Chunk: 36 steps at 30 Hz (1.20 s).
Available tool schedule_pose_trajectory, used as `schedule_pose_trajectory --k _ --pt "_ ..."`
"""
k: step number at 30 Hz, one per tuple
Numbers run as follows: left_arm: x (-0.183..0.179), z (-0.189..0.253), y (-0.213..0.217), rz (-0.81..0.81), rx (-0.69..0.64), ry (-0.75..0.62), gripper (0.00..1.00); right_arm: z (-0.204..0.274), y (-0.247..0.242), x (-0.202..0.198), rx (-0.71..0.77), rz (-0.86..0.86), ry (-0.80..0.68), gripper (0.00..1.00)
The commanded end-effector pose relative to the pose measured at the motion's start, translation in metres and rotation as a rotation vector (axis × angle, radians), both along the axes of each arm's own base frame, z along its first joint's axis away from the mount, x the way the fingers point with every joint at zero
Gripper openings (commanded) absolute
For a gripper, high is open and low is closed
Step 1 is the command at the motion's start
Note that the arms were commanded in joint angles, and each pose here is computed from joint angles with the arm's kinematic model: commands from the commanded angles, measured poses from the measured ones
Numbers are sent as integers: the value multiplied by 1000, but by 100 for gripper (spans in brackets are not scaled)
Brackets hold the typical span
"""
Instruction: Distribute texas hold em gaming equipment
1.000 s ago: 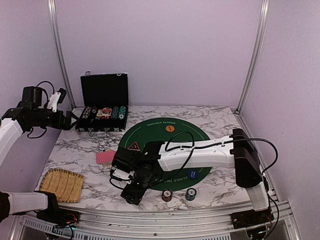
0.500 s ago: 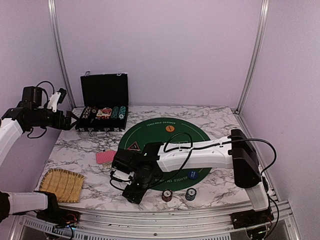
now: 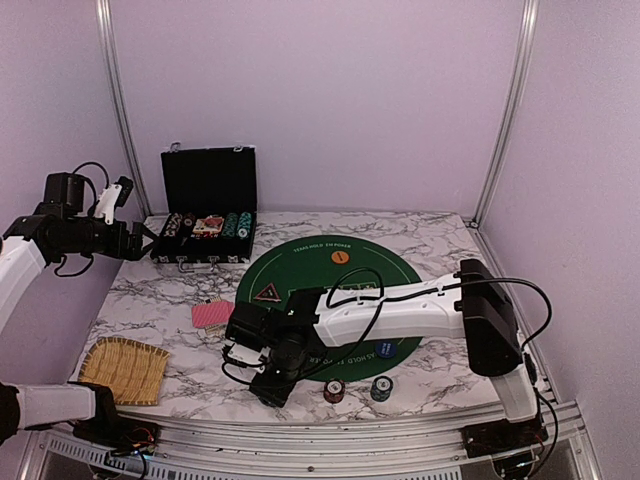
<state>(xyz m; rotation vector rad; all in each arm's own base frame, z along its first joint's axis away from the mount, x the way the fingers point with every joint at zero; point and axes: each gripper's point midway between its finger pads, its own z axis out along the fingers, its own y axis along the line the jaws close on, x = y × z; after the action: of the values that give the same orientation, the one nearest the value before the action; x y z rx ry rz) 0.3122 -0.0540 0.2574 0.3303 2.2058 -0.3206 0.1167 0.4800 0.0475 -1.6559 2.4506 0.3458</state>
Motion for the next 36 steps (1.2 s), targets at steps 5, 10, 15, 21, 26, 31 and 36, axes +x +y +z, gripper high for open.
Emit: schedule_pose_trajectory --k 5,10,15,21,26,31,36 --pt "-6 14 -2 -15 -1 -27 99 15 9 -4 50 5 -12 46" --pt "-6 14 -2 -15 0 -28 99 19 10 -3 59 3 -15 39" --pt "-6 14 -2 -16 -2 -27 99 29 13 -4 72 3 -16 30" --pt "-6 14 -2 -19 -3 -27 99 41 15 0 86 -9 -30 20" --pt "-6 14 -2 -18 -2 -27 99 58 19 8 113 -27 -45 15" --pt "-6 14 -2 -18 -2 -28 99 79 12 38 135 -93 -68 12" --pt "-6 14 -2 -17 -4 -27 99 99 -14 97 134 -215 -145 12"
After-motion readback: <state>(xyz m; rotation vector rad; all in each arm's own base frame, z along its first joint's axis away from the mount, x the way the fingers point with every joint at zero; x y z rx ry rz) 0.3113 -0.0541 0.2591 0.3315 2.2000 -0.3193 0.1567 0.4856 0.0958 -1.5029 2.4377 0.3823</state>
